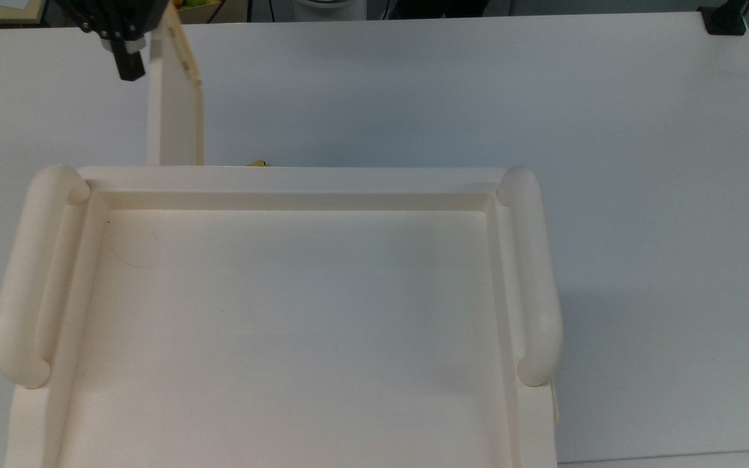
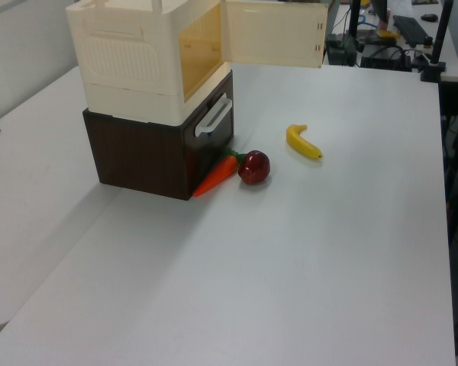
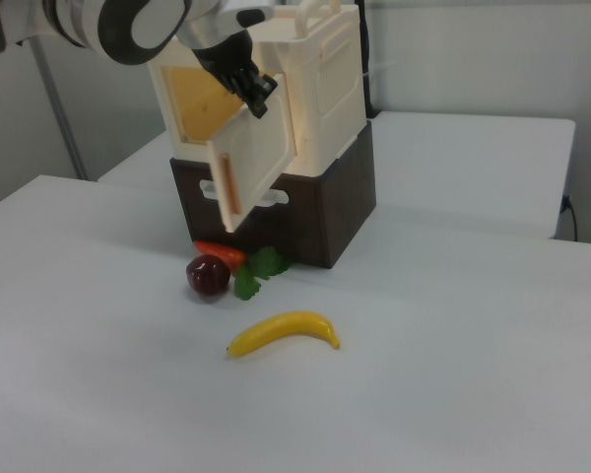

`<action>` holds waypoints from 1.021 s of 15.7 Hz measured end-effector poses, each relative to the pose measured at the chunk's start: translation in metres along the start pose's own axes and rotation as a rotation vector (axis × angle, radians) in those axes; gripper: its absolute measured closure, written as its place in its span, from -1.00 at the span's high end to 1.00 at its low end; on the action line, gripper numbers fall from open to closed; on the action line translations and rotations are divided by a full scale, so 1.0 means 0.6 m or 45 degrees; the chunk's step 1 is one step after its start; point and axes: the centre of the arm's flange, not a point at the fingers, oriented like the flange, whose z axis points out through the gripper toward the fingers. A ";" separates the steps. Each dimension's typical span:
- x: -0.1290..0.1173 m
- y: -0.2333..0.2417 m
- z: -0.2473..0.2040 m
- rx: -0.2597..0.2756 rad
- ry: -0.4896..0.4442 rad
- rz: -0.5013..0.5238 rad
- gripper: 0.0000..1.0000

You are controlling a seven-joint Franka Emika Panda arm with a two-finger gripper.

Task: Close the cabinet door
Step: 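Keep pushing the door until it sits flush against the cabinet front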

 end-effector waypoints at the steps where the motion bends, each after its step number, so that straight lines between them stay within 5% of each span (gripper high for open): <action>1: -0.003 -0.015 0.005 0.008 -0.006 0.010 -0.98; 8: -0.028 -0.148 0.049 0.081 -0.027 -0.050 -0.98; 16: -0.020 -0.272 0.125 0.190 0.301 -0.078 -0.98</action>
